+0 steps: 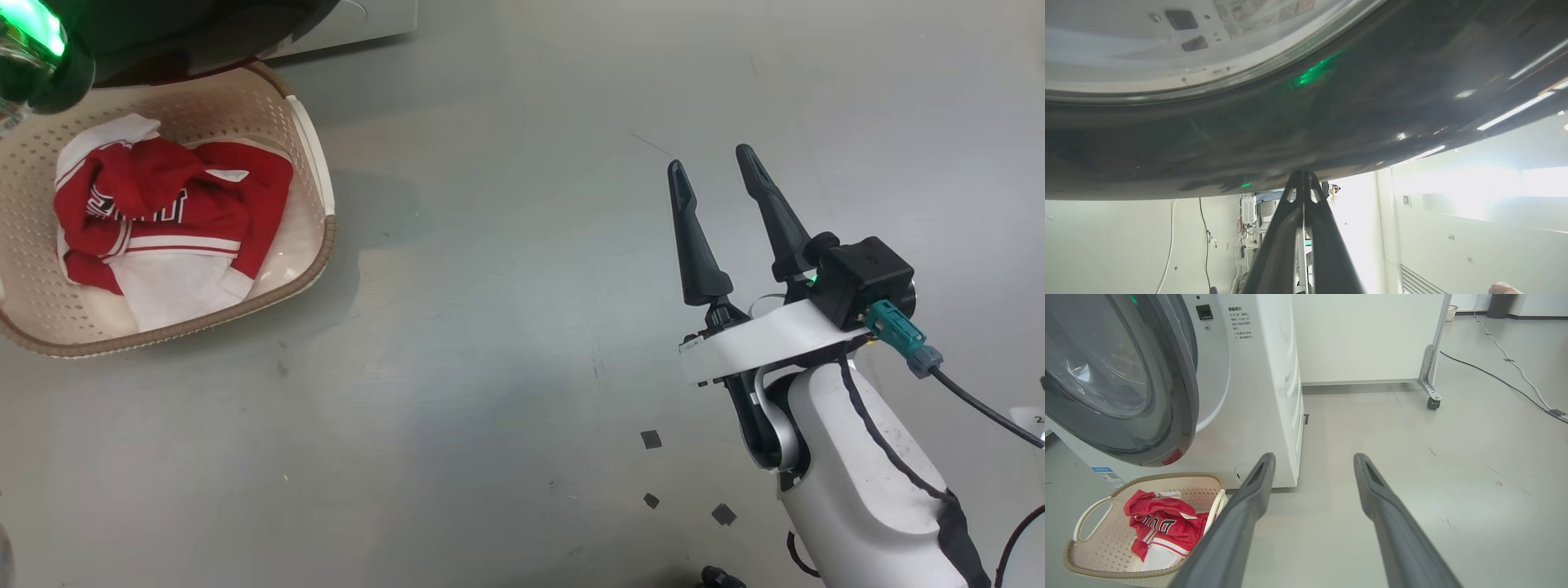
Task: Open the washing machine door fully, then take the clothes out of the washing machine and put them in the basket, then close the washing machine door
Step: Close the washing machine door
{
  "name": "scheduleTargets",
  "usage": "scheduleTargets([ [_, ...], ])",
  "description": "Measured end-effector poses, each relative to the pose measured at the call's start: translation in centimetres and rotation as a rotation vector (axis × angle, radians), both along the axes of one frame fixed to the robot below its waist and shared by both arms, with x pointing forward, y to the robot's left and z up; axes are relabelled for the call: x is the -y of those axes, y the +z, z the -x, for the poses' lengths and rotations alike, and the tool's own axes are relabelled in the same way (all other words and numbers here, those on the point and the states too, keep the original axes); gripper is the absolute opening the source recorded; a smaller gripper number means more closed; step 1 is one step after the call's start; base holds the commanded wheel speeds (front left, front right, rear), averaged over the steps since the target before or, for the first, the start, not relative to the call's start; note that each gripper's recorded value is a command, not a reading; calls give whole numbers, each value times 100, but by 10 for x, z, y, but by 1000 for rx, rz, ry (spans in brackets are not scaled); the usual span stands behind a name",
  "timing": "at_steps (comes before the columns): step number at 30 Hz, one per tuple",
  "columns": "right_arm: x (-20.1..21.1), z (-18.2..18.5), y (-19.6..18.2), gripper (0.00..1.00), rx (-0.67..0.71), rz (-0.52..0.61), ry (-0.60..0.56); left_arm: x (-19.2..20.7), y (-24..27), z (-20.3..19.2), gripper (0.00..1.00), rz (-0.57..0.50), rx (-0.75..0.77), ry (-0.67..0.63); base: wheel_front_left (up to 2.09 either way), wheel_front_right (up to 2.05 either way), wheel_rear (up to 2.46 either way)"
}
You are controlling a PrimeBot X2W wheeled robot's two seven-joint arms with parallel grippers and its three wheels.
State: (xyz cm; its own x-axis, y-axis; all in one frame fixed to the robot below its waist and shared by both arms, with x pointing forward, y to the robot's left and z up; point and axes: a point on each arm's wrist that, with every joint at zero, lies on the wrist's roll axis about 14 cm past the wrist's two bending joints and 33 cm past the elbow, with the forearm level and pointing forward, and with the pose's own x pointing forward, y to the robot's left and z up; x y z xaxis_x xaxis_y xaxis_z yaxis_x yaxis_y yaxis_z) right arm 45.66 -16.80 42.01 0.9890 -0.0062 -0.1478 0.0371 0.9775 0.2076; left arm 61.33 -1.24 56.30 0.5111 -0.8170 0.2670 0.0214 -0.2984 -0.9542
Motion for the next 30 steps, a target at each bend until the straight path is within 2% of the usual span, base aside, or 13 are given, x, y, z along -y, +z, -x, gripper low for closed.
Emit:
scheduleTargets([
  [8,-9,-5,5,100,21,7,26,-25,-28,24,1,6,-60,42,0,0,0],
  [11,-13,-7,8,100,29,6,37,-34,-37,35,29,-2,-75,62,0,0,0],
  [12,-15,-7,9,100,33,4,39,-38,-37,38,46,7,-74,73,0,0,0],
  [13,-15,-8,10,100,36,4,41,-41,-38,42,76,24,-77,83,0,0,0],
  [14,-16,-8,11,100,38,4,43,-44,-38,45,93,42,-86,95,0,0,0],
  [15,-18,-8,11,100,39,3,47,-47,-41,49,100,43,-95,104,0,0,0],
  [30,-34,8,20,100,46,-18,78,-113,-88,111,100,40,-284,356,0,0,0],
])
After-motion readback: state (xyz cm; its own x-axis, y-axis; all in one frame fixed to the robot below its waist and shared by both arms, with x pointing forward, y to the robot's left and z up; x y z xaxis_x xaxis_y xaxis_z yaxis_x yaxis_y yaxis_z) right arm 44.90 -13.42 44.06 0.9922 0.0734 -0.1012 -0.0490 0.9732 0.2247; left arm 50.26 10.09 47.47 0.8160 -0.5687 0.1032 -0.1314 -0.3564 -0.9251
